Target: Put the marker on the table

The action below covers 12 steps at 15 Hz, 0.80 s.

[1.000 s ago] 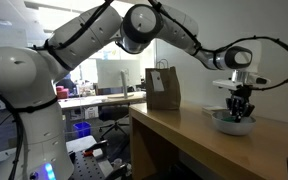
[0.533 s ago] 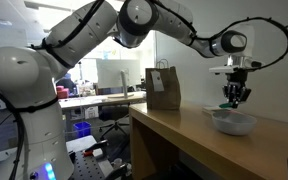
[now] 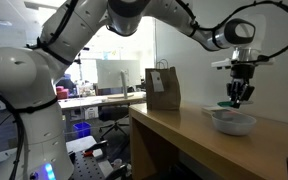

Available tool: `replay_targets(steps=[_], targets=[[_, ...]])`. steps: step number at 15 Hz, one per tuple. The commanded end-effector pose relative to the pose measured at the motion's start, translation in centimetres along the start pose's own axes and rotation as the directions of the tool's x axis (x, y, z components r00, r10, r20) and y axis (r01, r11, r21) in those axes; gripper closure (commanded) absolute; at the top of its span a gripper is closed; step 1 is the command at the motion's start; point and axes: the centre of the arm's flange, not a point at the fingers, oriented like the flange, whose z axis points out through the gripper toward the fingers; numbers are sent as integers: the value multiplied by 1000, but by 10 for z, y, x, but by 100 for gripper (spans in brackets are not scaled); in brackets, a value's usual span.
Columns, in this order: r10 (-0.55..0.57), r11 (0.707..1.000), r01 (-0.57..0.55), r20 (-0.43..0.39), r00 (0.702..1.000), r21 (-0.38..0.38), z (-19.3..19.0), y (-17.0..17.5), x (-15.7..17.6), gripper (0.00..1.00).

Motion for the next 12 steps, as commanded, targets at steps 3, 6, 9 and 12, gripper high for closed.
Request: replay_targets(steps=[3, 6, 9, 12], targets=[[190, 980, -189, -4, 982, 67, 20, 61, -51, 94], [274, 961, -273, -16, 962, 49, 36, 85, -56, 94], [293, 955, -293, 20, 956, 44, 59, 89, -57, 94], [304, 951, -306, 57, 951, 41, 78, 85, -55, 94]])
